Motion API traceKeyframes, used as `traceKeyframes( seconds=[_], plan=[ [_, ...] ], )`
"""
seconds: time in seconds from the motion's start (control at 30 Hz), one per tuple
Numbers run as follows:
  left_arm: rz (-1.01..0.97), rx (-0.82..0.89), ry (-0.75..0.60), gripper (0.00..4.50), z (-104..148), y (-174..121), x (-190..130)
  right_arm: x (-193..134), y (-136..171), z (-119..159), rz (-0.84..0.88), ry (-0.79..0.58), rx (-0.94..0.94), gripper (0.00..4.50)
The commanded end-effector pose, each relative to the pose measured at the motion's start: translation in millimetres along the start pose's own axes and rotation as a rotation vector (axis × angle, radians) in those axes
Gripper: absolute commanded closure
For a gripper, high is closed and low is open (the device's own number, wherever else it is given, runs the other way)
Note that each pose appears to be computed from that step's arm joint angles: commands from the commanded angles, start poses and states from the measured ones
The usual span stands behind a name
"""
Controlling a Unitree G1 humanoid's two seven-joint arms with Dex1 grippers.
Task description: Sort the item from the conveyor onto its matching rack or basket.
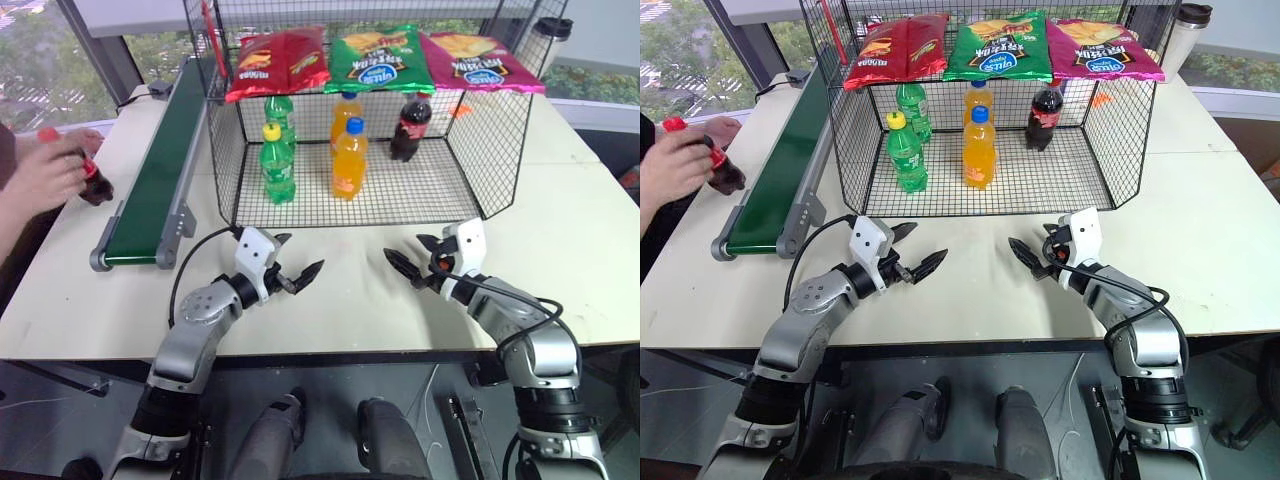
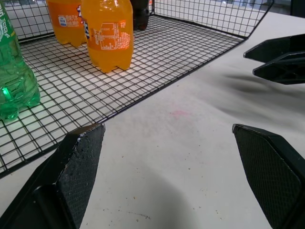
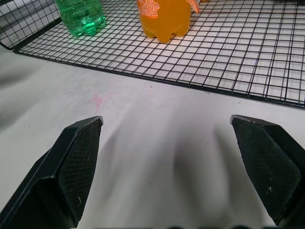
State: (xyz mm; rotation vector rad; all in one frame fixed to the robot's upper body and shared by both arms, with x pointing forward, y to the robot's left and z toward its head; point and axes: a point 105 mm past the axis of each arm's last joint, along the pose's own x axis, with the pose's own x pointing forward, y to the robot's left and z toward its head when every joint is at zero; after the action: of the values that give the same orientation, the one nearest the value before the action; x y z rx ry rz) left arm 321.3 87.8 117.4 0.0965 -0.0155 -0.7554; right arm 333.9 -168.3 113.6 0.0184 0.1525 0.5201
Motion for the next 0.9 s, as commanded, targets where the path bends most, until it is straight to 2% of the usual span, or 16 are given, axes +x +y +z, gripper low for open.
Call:
traceKeyframes(
  seconds=[0.03, 0.47, 0.9],
  plan=[
    [-0.005, 0.03, -0.053, 0.0, 12.9, -1.3, -1.1, -0.7, 6.3, 20.3, 0.026, -0.064, -0.03, 0.05],
    [0.017, 0.03, -0.051, 0.0, 12.4, 0.7, -1.5, 0.5, 24.2, 22.5, 0.091, -0.074, -0.057, 0.05],
    [0.005, 0.03, -0.051, 0.0, 11.1, -0.6, 1.5, -1.7, 23.1, 25.6, 0.071, -0.088, -0.062, 0.05]
  ],
)
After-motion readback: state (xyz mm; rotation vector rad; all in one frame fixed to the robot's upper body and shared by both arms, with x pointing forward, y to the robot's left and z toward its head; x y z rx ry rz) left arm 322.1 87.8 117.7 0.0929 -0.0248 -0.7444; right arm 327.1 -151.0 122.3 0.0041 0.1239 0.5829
